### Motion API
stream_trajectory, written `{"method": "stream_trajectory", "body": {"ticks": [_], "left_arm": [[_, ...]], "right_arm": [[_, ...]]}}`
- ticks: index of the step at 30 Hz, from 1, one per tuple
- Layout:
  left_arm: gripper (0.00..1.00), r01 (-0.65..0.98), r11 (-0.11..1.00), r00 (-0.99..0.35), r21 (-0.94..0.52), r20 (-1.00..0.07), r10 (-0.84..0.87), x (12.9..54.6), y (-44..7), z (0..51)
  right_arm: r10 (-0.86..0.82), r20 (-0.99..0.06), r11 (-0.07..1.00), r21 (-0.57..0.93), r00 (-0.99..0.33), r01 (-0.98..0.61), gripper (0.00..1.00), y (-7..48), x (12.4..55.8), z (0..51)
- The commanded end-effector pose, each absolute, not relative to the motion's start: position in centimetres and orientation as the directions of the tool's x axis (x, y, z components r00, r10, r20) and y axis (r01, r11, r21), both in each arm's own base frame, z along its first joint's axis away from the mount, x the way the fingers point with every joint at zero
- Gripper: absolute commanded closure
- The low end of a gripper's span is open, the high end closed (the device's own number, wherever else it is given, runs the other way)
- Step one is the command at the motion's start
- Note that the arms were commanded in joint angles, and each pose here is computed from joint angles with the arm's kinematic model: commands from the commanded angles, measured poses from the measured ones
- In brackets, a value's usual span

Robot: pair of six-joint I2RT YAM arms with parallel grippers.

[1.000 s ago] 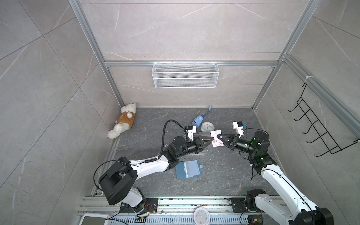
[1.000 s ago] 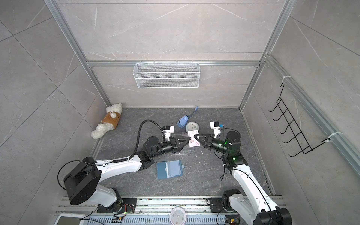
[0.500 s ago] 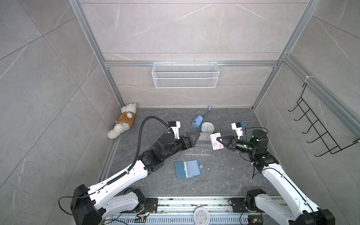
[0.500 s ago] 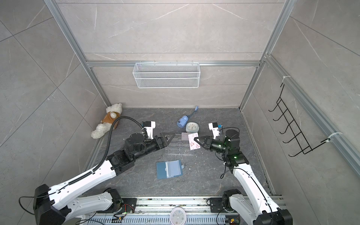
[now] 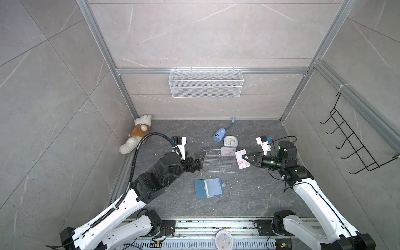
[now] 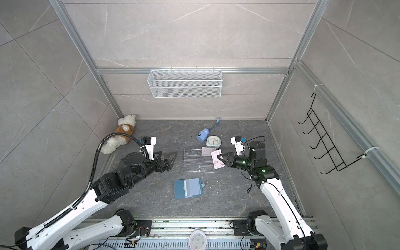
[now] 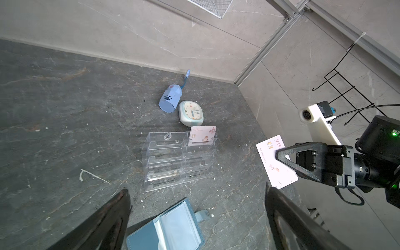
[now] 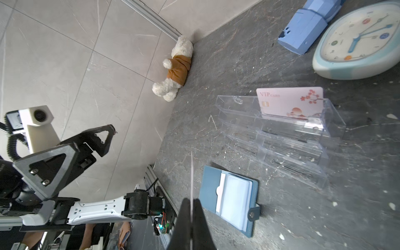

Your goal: Take the credit cards out of the card holder

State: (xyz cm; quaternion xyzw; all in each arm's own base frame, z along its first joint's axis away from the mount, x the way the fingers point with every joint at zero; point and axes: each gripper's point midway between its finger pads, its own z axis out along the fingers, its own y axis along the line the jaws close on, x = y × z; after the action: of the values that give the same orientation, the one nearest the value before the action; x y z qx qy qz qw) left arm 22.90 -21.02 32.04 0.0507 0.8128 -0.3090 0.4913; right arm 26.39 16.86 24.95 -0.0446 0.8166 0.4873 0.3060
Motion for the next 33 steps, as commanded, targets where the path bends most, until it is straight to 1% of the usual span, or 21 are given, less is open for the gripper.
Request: {"method": "stream_trajectory", "body": {"ticks": [1,6,11,17,21,27,30,33], "left_arm": [[0.02,0.409,0.823,-0.453,-0.394,-0.871,-0.191,22.6,-19.9,32.9],[0.02,0.446,0.809,-0.434,-0.383,-0.883,-0.179,21.9,-19.6,32.8],[0.02,0.443,0.816,-0.436,-0.371,-0.885,-0.166,21.4,-19.0,31.9],[0.02,0.423,0.823,-0.456,-0.379,-0.874,-0.168,21.2,-18.6,31.1],[0.02,0.422,0.822,-0.464,-0.383,-0.870,-0.167,21.1,-18.5,30.5],[0.02,0.418,0.824,-0.480,-0.384,-0.863,-0.158,21.0,-18.6,29.8],[0.02,0.414,0.825,-0.479,-0.384,-0.863,-0.161,20.9,-18.4,29.8],[0.02,0.414,0.824,-0.478,-0.387,-0.863,-0.165,20.8,-18.2,29.8]], "right_arm": [[0.193,-0.584,0.575,0.719,-0.789,-0.391,1.00,16.3,26.6,24.8],[0.141,-0.623,0.630,0.656,-0.770,-0.415,1.00,15.8,27.2,24.0],[0.051,-0.697,0.677,0.551,-0.715,-0.488,1.00,15.4,28.2,24.1],[-0.119,-0.779,0.669,0.395,-0.616,-0.629,1.00,15.7,29.4,24.7],[-0.254,-0.802,0.620,0.295,-0.541,-0.728,1.00,16.1,30.1,24.9],[-0.425,-0.797,0.546,0.151,-0.428,-0.824,1.00,16.7,31.6,25.2],[-0.514,-0.778,0.481,0.087,-0.361,-0.872,1.00,17.3,31.9,25.1],[-0.592,-0.738,0.436,0.042,-0.322,-0.899,1.00,17.7,32.4,24.6]]}}
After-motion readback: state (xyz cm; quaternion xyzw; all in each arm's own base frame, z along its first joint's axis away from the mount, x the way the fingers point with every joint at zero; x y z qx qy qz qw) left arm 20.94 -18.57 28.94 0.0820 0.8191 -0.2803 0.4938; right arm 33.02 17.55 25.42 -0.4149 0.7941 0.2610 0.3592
